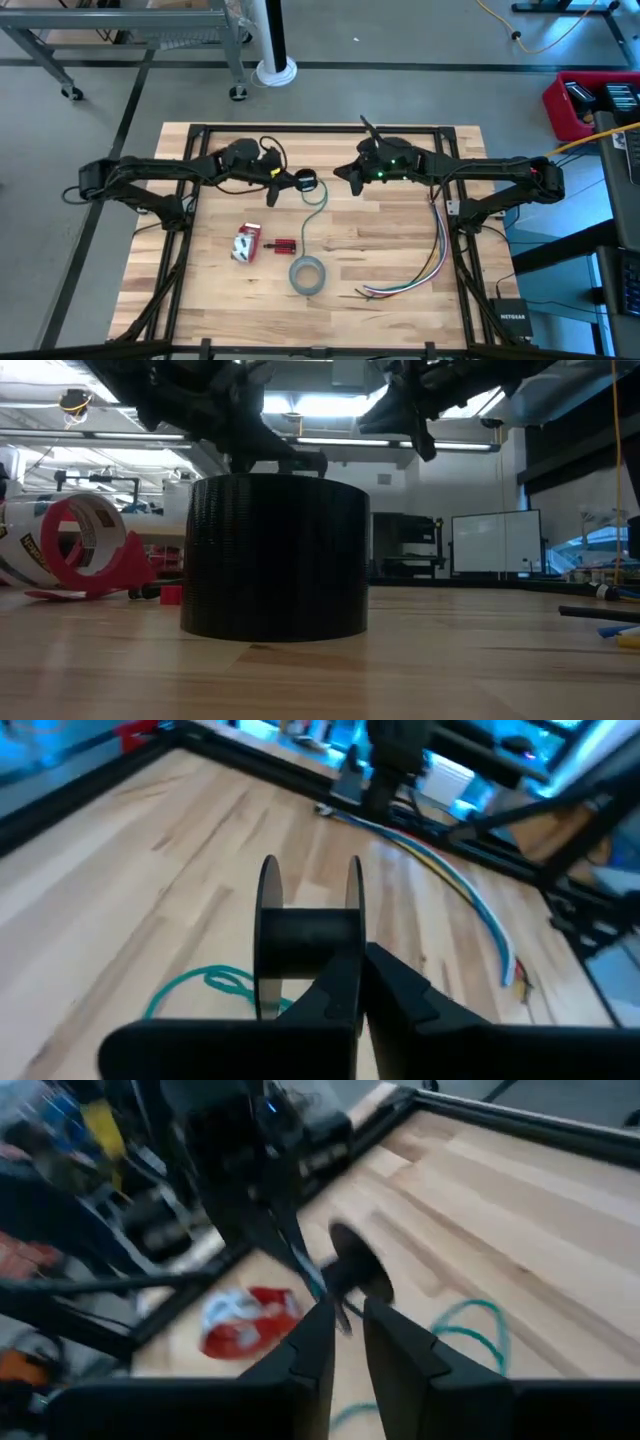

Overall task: Coil cords
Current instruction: Prepare the spool

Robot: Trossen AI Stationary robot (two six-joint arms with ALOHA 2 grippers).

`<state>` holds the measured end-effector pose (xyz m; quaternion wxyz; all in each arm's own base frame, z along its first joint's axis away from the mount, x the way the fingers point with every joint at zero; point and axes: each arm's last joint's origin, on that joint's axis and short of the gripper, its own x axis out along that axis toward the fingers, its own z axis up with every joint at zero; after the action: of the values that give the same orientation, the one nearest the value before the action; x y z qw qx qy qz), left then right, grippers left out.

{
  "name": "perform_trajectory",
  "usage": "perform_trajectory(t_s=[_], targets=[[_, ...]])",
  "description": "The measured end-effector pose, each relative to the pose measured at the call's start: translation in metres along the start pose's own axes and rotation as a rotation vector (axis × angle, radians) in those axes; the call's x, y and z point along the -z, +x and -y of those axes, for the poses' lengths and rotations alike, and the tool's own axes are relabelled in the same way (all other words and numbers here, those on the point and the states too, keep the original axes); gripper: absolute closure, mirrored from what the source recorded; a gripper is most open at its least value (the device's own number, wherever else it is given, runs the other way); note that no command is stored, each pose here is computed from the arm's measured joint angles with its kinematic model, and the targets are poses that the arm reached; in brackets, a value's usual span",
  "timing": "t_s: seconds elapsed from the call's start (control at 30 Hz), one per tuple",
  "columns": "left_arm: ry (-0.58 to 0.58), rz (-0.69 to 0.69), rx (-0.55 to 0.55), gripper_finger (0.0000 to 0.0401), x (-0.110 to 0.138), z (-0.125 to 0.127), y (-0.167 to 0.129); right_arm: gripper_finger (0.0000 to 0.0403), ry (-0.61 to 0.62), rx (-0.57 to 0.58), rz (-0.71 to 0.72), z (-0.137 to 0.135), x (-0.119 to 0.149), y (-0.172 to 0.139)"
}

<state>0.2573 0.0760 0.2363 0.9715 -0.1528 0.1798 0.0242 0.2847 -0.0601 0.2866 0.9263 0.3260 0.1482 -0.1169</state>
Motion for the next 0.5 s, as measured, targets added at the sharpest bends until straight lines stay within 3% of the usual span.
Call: perform_trajectory(t_s=[0.37, 0.5], targets=[[0.266, 0.049, 0.171, 0.0401, -0.009, 0.030, 0.005, 0.0340, 0.113, -0.123, -0.103, -0.002, 0.004, 0.007], [0.308, 0.052, 0.177, 0.0401, -0.008, 0.031, 0.005, 0.0306, 0.143, -0.137, -0.183, 0.004, 0.014, 0.022]])
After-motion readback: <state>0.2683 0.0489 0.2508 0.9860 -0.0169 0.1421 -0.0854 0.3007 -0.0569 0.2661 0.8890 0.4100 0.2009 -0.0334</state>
